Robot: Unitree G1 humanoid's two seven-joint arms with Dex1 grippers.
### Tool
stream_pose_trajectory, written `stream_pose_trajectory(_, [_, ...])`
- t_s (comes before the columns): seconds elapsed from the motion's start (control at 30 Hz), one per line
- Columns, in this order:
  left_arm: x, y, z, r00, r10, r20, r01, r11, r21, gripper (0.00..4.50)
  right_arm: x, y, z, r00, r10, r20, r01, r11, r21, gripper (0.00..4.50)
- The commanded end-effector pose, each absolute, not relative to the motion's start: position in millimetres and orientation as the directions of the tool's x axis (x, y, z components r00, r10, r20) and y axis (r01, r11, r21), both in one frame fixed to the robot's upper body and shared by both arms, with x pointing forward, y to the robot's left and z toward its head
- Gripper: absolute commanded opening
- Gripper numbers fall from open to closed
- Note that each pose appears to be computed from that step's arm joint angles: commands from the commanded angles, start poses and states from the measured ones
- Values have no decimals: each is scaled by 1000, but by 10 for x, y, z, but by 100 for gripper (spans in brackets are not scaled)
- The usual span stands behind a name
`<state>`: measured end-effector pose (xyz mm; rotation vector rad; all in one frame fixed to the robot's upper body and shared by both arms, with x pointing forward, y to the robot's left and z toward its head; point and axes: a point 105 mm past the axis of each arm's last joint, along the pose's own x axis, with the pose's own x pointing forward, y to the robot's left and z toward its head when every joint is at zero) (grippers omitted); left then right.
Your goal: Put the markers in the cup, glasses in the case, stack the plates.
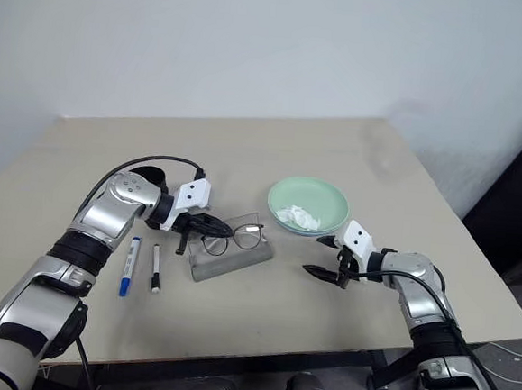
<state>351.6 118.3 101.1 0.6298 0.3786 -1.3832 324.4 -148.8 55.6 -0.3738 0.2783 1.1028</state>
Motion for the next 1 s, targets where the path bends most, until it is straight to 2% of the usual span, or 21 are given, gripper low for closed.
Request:
stream_pose_trajectory(0.03, [3596,1144,1047,205,-760,-617,964,49,260,3,3290,-1467,705,442,819,-365,-897,390,-208,405])
stream_pose_trajectory(0.2, [3638,1137,932,233,-729,-644,960,66,272,3,3284,-1472,705,446,818,-363,-895,395,-209,405])
stream_pose_trajectory(0.67, [3820,1233,924,351,-677,-647,929,167,329,3,3283,-1462,686,445,817,-367,-895,393,-212,405])
stream_pose_trajectory(1.0, [3577,1180,794,218,-678,-702,964,37,264,3,3269,-1453,676,443,818,-367,-896,391,-210,405])
